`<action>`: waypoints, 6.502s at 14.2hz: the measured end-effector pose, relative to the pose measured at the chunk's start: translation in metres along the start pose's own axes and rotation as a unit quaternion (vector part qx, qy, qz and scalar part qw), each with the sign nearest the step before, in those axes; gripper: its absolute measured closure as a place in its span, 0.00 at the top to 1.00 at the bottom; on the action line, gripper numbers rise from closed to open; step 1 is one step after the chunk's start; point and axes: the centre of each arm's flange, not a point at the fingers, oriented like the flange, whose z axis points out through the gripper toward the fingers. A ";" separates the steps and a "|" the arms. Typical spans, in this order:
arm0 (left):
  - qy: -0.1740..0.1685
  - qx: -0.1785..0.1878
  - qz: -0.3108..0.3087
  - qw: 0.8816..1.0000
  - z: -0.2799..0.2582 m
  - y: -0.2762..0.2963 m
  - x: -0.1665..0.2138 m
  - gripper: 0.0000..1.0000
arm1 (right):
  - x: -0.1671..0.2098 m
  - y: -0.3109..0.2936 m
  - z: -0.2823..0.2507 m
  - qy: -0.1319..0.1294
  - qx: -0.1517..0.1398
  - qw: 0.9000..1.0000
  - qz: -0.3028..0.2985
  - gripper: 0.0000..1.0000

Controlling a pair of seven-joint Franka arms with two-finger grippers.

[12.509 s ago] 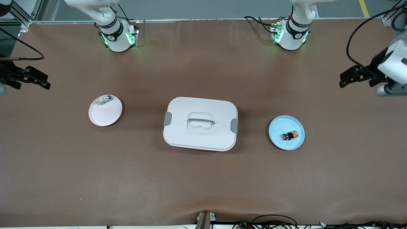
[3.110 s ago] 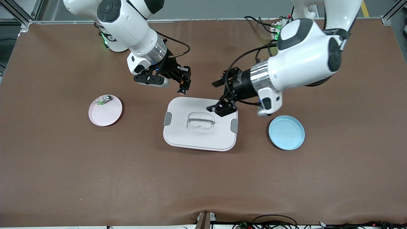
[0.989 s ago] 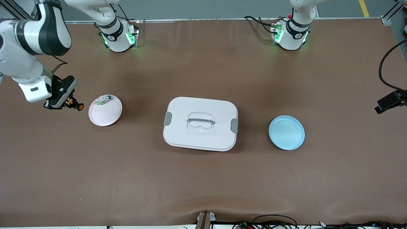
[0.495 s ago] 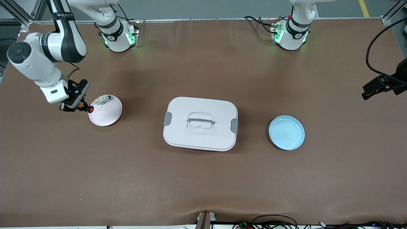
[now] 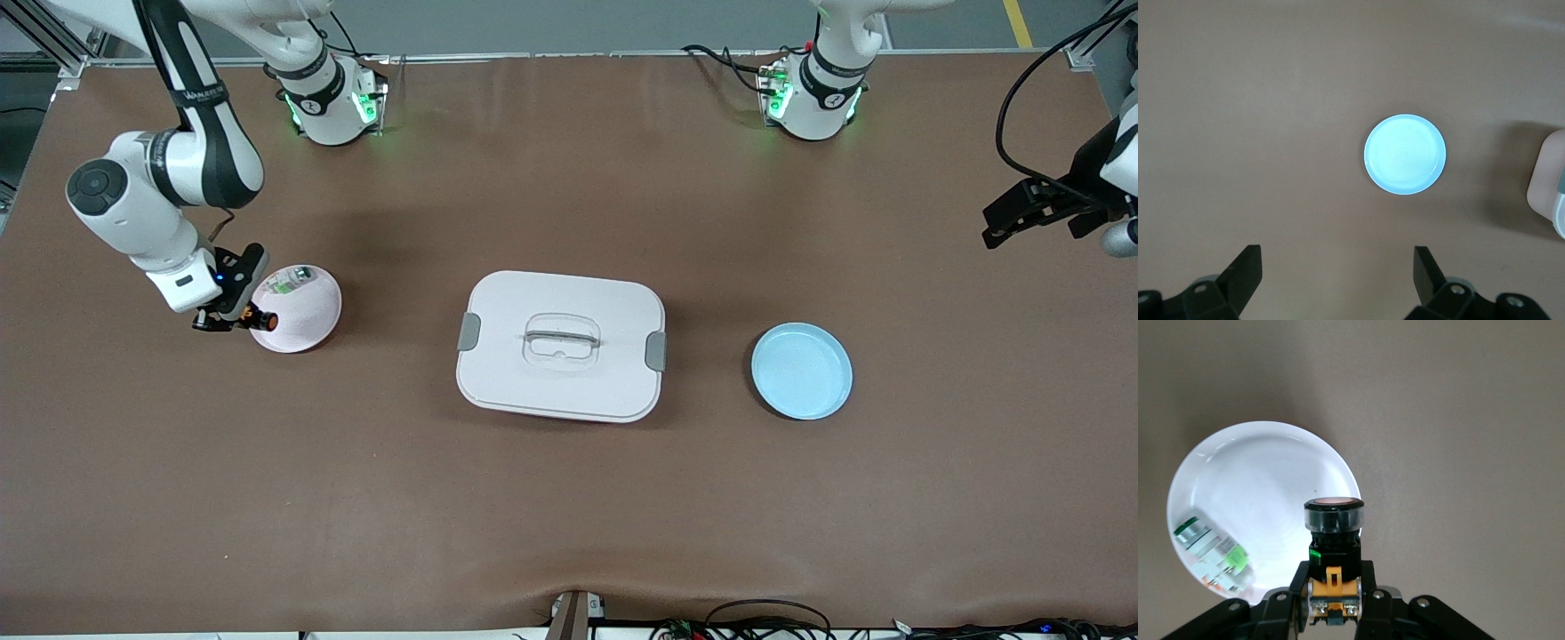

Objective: Transfer orange switch to right arm and place

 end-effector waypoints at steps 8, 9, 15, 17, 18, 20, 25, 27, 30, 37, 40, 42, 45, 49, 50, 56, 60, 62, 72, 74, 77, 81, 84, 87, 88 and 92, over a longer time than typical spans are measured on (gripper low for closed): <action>-0.002 -0.001 0.005 1.000 0.002 0.003 -0.007 1.00 | 0.000 -0.019 0.055 -0.007 0.032 0.999 -0.005 0.33; -0.002 -0.001 0.007 1.000 0.002 0.006 -0.007 1.00 | -0.001 -0.023 0.060 -0.008 0.037 0.999 -0.006 0.33; -0.007 -0.001 0.044 0.999 0.005 0.024 -0.018 1.00 | -0.001 -0.040 0.073 -0.003 0.060 0.998 0.008 0.33; -0.007 -0.003 0.068 0.998 0.003 0.022 -0.019 1.00 | -0.001 -0.043 0.076 -0.001 0.064 0.998 0.012 0.33; -0.009 -0.009 0.072 0.997 0.003 0.022 -0.020 1.00 | -0.001 -0.044 0.078 0.000 0.065 0.998 0.013 0.33; -0.013 -0.019 0.074 0.997 0.004 0.023 -0.021 1.00 | 0.000 -0.045 0.081 0.000 0.066 0.998 0.015 0.33; -0.017 -0.021 0.075 0.997 0.004 0.024 -0.023 1.00 | 0.003 -0.047 0.085 0.016 0.074 0.996 0.045 0.33; -0.018 -0.021 0.075 0.997 0.004 0.024 -0.023 1.00 | 0.004 -0.048 0.086 0.019 0.076 0.996 0.052 0.46; -0.018 -0.021 0.075 0.997 0.004 0.024 -0.023 1.00 | 0.004 -0.048 0.086 0.020 0.076 0.995 0.053 0.77; -0.015 -0.021 0.075 0.997 0.001 0.023 -0.024 1.00 | 0.008 -0.019 0.024 0.021 0.119 0.983 0.137 1.00; -0.014 -0.021 0.075 0.997 0.000 0.024 -0.025 1.00 | 0.011 0.006 -0.036 0.002 0.153 0.958 0.242 1.00; -0.014 -0.021 0.076 0.997 0.000 0.024 -0.025 1.00 | 0.010 0.023 -0.066 -0.017 0.161 0.939 0.305 1.00; -0.014 -0.021 0.076 0.997 0.000 0.024 -0.025 1.00 | -0.004 0.036 -0.083 -0.039 0.154 0.888 0.432 1.00; -0.011 -0.022 0.076 0.997 -0.002 0.024 -0.025 1.00 | -0.011 0.046 -0.091 -0.064 0.128 0.825 0.547 1.00; -0.010 -0.022 0.076 0.997 -0.004 0.024 -0.025 1.00 | -0.011 0.050 -0.096 -0.065 0.121 0.811 0.569 1.00; -0.006 -0.022 0.074 0.997 -0.007 0.022 -0.026 1.00 | -0.019 0.061 -0.114 -0.092 0.093 0.785 0.605 1.00; 0.000 -0.023 0.071 0.997 -0.015 0.018 -0.030 1.00 | -0.029 0.081 -0.143 -0.076 0.075 0.781 0.615 1.00; 0.000 -0.023 0.071 0.997 -0.015 0.018 -0.030 1.00 | -0.031 0.089 -0.162 -0.072 0.070 0.779 0.618 1.00; -0.002 -0.022 0.069 0.997 -0.014 0.016 -0.030 1.00 | -0.024 0.089 -0.281 -0.072 0.071 0.783 0.614 1.00; -0.002 -0.022 0.067 0.997 -0.014 0.014 -0.029 1.00 | -0.025 0.076 -0.309 -0.063 0.063 0.784 0.615 1.00; -0.002 -0.022 0.065 0.998 -0.014 0.011 -0.029 1.00 | -0.030 0.062 -0.337 -0.052 0.054 0.783 0.617 1.00; -0.002 -0.022 0.065 0.998 -0.014 0.011 -0.029 1.00 | -0.033 0.045 -0.354 -0.045 0.048 0.776 0.628 1.00; -0.002 -0.022 0.065 0.998 -0.014 0.012 -0.029 1.00 | -0.034 0.035 -0.358 -0.043 0.046 0.757 0.650 1.00; -0.003 -0.022 0.065 0.998 -0.014 0.012 -0.029 1.00 | -0.036 0.025 -0.362 -0.034 0.039 0.751 0.659 1.00; -0.003 -0.022 0.065 0.998 -0.014 0.012 -0.029 1.00 | -0.037 0.022 -0.362 -0.032 0.037 0.749 0.661 1.00; -0.001 -0.022 0.065 0.998 -0.016 0.011 -0.029 1.00 | -0.039 0.020 -0.368 -0.025 0.032 0.748 0.663 1.00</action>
